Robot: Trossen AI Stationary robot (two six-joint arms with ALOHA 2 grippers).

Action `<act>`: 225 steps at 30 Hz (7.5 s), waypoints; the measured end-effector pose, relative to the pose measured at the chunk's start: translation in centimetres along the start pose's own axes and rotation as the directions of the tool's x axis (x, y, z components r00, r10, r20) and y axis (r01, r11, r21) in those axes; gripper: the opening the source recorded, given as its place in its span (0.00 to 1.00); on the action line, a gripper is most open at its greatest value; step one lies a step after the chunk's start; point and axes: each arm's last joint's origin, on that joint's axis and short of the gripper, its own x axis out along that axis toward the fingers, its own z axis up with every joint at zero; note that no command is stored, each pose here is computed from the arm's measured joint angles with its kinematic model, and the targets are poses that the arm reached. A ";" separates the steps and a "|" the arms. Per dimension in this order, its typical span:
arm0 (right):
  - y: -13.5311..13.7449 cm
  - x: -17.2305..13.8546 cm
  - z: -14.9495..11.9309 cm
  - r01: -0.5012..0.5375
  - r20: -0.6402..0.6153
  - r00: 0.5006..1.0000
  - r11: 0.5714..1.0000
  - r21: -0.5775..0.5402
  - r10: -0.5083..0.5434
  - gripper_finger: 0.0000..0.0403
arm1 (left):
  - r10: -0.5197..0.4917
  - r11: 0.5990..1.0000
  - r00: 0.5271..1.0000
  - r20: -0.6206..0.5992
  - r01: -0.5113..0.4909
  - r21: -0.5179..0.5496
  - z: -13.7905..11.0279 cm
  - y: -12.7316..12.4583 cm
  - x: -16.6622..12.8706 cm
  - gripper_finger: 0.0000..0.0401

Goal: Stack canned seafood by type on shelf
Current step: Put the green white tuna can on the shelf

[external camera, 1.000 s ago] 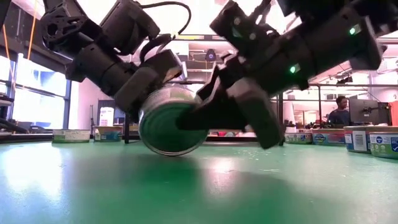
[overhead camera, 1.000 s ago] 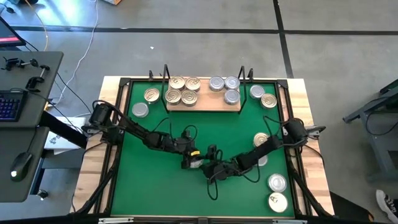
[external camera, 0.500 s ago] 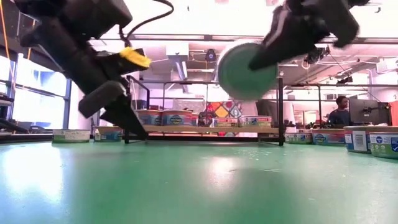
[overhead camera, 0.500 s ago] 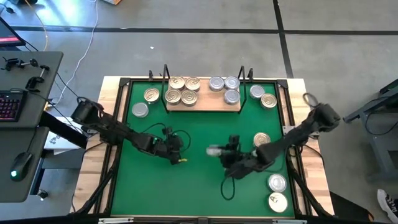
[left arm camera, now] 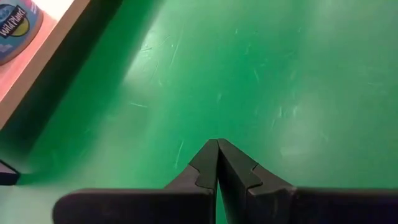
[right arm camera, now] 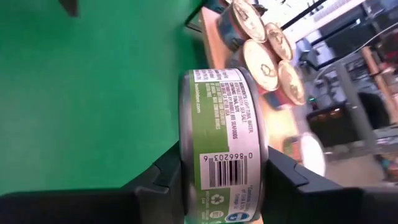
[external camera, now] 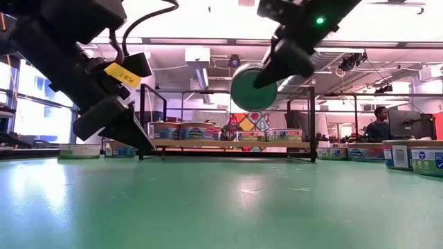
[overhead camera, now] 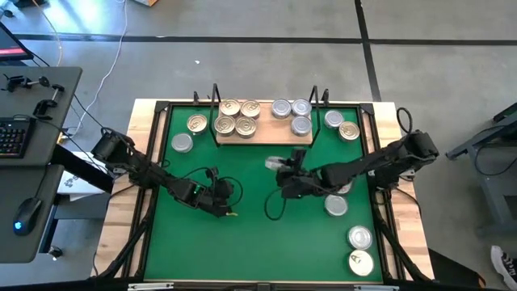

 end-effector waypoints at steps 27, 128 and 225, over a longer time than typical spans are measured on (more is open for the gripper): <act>-5.7 10.7 -3.0 0.069 -0.259 0.950 0.927 -0.368 -0.174 0.31 | -0.055 0.996 0.994 0.098 0.062 -0.070 0.6 -1.0 -2.7 0.00; 8.7 -8.3 -4.6 0.004 -0.094 0.995 0.974 0.227 0.018 0.00 | 0.314 0.640 0.743 -0.591 -0.625 -0.447 -1.6 17.5 -4.9 0.00; 8.0 6.7 -5.2 -0.583 0.260 0.809 0.778 0.233 0.528 0.70 | -0.277 0.868 0.946 0.166 0.320 -0.378 -2.0 -2.0 2.1 0.00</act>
